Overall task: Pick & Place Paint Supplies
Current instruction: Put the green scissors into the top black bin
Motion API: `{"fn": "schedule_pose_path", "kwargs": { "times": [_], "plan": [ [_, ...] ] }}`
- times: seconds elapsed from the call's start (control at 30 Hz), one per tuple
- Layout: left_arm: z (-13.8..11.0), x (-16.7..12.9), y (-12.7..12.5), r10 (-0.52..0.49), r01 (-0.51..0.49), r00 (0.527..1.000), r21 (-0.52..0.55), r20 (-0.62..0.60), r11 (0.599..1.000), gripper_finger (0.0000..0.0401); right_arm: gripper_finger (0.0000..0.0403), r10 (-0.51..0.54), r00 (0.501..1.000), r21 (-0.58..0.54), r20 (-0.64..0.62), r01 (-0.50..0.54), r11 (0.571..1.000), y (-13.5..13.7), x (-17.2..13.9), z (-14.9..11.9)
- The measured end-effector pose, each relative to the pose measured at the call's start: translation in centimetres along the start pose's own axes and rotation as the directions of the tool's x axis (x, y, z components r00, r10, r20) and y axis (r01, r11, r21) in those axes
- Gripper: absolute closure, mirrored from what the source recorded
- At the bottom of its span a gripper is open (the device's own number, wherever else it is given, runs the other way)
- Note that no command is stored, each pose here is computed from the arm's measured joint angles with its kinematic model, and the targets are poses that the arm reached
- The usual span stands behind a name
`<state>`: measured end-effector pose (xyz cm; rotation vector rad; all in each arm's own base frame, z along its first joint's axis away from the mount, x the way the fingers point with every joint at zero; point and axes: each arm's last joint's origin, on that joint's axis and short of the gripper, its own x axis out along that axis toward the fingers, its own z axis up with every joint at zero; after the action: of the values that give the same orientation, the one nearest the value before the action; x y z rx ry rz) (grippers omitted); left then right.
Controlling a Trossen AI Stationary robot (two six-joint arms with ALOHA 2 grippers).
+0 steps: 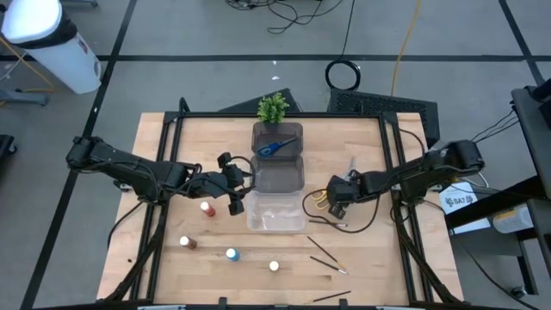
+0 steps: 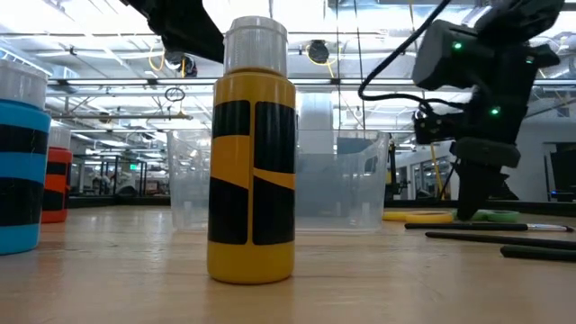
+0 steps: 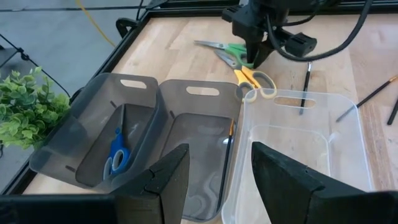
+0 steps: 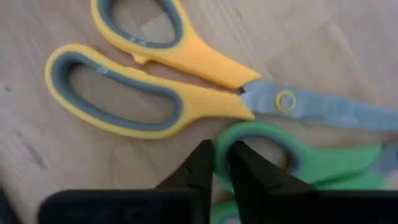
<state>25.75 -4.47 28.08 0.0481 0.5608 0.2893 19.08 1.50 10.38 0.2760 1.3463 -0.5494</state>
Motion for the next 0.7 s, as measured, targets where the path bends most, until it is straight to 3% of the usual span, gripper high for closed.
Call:
{"fn": "schedule_pose_path", "kwargs": {
  "times": [0.07,0.33,0.53,0.7],
  "plan": [
    [0.0,0.0,0.0,0.000,0.000,1.000,0.000,0.000,1.000,0.0215,0.0387,-0.014,1.000,-0.006,-0.019,0.014,1.000,0.0,0.3,-0.1],
    [0.0,0.0,0.0,0.000,0.000,1.000,0.000,0.000,1.000,0.0215,0.0390,-0.014,1.000,-0.003,-0.002,0.014,1.000,-0.1,-0.2,-0.1],
    [0.1,0.0,0.0,-0.001,0.001,1.000,-0.004,0.008,1.000,0.0215,0.0390,-0.015,0.993,-0.008,0.116,0.016,1.000,-0.3,-3.4,0.3],
    [0.2,0.0,0.0,-0.004,0.004,1.000,-0.001,0.020,1.000,0.0215,0.0391,0.060,0.958,-0.018,0.281,-0.057,0.998,0.4,-6.3,1.4]
  ]
}}
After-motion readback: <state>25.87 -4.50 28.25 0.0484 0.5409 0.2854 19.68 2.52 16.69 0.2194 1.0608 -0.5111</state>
